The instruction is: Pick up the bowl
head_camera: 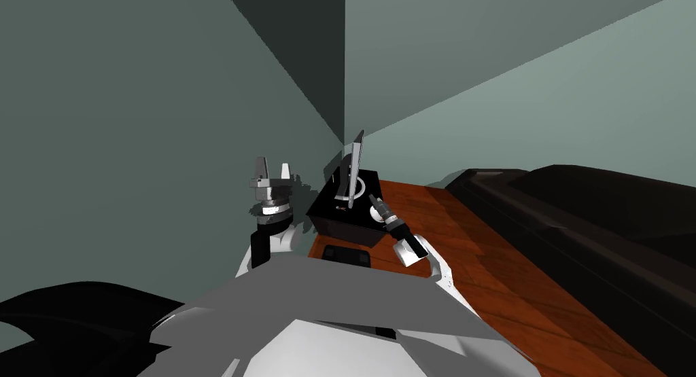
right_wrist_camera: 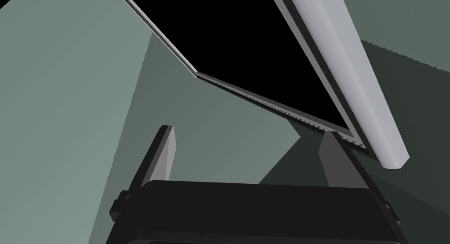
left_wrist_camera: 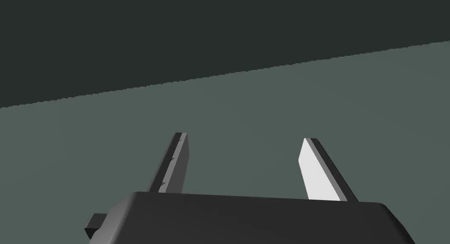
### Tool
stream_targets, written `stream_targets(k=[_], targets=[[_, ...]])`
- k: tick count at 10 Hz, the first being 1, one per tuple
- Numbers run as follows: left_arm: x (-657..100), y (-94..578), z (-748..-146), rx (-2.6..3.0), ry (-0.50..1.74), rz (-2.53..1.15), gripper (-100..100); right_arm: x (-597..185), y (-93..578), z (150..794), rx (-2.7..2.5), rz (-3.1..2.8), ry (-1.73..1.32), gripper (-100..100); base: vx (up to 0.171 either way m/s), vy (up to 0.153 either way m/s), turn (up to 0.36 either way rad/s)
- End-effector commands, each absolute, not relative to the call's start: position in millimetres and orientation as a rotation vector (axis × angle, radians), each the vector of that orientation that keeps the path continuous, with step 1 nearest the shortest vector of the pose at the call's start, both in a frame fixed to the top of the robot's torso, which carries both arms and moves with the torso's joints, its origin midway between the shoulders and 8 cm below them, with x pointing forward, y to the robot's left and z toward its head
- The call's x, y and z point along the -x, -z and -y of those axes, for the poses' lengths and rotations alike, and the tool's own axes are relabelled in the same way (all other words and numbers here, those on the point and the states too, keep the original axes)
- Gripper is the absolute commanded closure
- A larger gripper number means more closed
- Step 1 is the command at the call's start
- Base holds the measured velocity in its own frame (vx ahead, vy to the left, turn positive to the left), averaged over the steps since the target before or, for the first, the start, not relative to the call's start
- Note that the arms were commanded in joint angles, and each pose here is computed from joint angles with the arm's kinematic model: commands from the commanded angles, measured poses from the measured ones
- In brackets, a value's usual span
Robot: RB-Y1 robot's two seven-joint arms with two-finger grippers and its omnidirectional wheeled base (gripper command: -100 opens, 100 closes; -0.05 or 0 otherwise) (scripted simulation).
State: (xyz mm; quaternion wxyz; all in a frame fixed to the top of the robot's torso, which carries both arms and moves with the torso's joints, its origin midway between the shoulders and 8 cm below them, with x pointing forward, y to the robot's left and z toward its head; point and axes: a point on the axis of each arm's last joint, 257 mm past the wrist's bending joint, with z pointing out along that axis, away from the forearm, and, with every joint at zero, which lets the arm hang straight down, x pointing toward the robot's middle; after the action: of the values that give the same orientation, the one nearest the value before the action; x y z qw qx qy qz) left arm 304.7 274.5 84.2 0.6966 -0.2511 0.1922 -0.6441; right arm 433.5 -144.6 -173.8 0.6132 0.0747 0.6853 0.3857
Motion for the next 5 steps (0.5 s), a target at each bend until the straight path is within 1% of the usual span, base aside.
stream_targets(k=[1,2,3,4,5], targets=[[-304.7,-84.2,-274.5,0.56,1.437,-0.429,0,-432.3,193.2,143.1,-0.157,-1.635,-0.856,-100,0.002,-0.002,0.11],[-304.7,-84.2,-274.5,0.56,1.436,-0.429,0,-430.3,223.6,145.1,-0.12,-1.721,-0.802,-100,0.002,0.004,0.218],[-304.7,-84.2,-274.5,0.56,1.437,-0.429,0,-430.5,225.8,145.9,-0.123,-1.729,-0.796,-100,0.001,-0.001,0.134],[-304.7,-84.2,-274.5,0.56,1.436,-0.429,0,-426.7,257.3,150.7,-0.086,-1.818,-0.736,-100,0.002,0.005,0.267],[-304.7,-84.2,-274.5,0.56,1.437,-0.429,0,-426.7,258.5,151.2,-0.087,-1.821,-0.733,-100,0.003,-0.002,0.121]])
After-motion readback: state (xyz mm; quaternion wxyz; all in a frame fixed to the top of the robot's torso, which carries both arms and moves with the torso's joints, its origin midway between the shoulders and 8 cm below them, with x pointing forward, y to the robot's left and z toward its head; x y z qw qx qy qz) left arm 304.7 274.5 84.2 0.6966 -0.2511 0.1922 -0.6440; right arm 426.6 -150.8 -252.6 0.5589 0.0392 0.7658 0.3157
